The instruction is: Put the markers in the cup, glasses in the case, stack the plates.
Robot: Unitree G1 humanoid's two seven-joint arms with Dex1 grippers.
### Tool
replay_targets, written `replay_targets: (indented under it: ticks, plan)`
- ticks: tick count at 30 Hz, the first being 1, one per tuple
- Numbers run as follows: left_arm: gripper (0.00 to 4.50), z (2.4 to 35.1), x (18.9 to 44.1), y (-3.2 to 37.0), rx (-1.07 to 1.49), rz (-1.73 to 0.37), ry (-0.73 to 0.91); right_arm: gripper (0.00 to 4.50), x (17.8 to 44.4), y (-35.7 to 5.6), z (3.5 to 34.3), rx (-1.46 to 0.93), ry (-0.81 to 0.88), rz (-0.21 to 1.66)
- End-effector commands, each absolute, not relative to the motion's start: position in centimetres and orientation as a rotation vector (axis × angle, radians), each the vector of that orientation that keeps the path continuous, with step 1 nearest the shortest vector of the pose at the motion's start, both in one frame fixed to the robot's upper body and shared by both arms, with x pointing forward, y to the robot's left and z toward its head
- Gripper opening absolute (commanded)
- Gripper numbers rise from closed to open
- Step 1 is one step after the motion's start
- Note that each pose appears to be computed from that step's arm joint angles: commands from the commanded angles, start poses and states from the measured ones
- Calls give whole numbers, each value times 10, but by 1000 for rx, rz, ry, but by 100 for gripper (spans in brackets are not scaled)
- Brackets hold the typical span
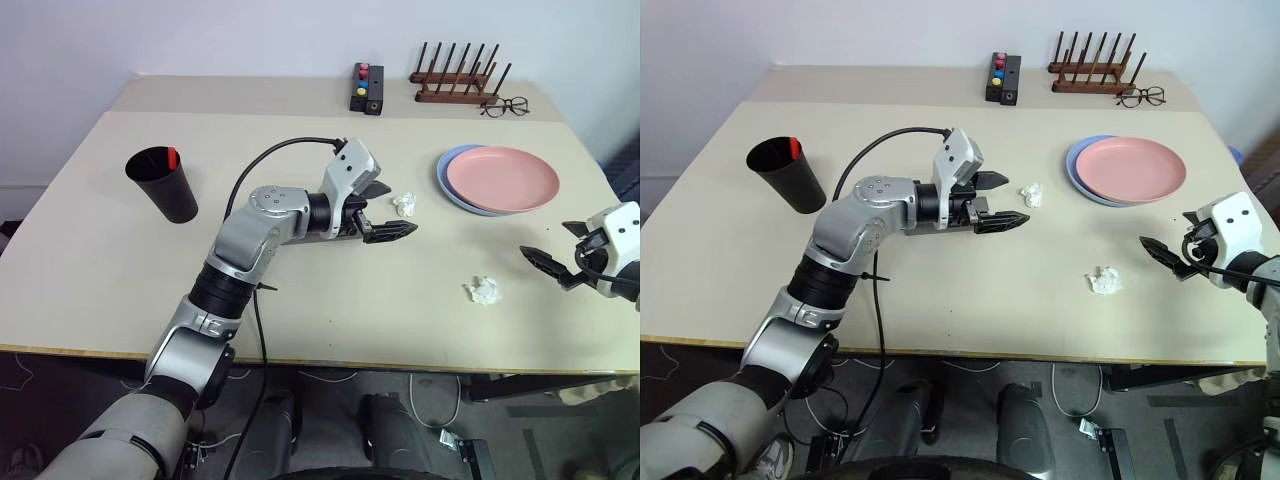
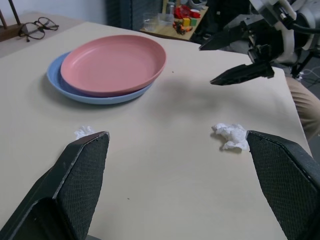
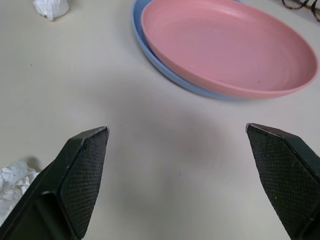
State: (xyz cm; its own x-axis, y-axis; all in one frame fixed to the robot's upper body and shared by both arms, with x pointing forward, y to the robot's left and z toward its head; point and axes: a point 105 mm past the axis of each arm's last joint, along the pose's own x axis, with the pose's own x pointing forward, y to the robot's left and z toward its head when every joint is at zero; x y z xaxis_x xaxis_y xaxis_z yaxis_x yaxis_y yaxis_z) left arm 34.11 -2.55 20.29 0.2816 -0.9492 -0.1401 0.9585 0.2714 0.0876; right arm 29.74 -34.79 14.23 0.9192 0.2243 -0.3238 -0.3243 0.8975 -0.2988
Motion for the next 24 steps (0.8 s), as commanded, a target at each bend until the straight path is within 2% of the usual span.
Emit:
replay_targets:
  ticks: [1, 4, 7, 24]
  plan:
    - [450, 214, 337, -22, 182, -1299, 25, 448, 282, -330, 152, -281, 276, 396]
    - [450, 210, 336, -18, 201, -1307, 41, 448, 261, -310, 142, -222, 360, 533]
    - [450, 208, 335, -15, 212, -1313, 48, 448, 252, -304, 134, -207, 402, 571]
    - [450, 209, 334, -11, 219, -1308, 53, 448, 256, -290, 100, -170, 459, 590]
